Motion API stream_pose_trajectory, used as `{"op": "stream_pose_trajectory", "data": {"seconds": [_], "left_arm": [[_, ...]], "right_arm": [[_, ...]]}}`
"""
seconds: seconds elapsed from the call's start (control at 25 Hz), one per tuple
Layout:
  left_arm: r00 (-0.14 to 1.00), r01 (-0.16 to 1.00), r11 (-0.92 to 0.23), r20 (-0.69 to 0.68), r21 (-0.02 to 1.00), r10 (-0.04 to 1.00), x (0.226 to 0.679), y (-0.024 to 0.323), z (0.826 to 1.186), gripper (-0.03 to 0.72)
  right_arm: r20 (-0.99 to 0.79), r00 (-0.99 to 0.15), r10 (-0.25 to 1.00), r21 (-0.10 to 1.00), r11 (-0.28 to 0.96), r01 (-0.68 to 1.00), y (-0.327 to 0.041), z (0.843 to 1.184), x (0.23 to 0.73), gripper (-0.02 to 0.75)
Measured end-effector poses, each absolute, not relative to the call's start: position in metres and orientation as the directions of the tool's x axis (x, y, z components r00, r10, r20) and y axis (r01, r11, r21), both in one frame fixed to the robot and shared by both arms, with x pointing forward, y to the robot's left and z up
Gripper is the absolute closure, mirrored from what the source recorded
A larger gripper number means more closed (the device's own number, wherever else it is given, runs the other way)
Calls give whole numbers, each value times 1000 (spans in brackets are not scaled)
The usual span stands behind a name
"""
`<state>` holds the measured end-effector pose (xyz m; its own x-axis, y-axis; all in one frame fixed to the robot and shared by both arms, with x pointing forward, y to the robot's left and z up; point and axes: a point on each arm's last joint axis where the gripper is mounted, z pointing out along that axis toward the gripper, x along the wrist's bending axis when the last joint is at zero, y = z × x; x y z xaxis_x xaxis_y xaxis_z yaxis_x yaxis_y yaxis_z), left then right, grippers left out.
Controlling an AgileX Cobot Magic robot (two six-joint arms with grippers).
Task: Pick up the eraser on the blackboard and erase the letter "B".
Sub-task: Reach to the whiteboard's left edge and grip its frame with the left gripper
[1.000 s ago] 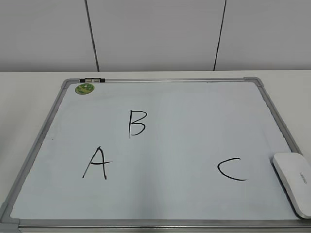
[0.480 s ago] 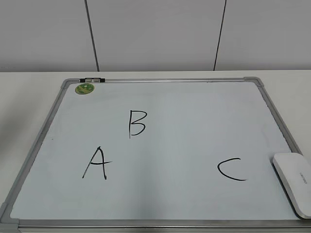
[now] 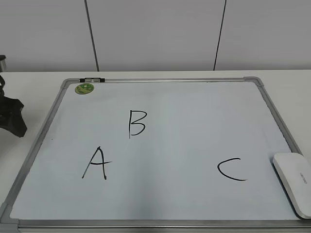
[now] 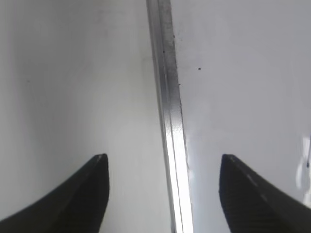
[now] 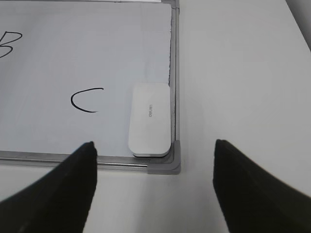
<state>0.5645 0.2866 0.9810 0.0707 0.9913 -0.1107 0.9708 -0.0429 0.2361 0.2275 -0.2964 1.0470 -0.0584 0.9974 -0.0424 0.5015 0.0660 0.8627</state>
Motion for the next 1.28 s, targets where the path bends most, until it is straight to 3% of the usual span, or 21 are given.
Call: {"op": "stream_pose_trajectory", "data": {"seconds": [0.44,0.92,1.28], "left_arm": [[45,981,-19,-131,194,990,594,285,941,218],[54,970,-19,-136,242,989,620,284,952,309],[49,991,-28,-155,134,987,632,282,931,312]], "right_arm": [[-42,-58,997,863,66,501,-296,1047,227,164],[-42,-58,997,863,66,501,-296,1047,227,164],[-42,-58,997,863,66,501,-296,1047,227,164]]}}
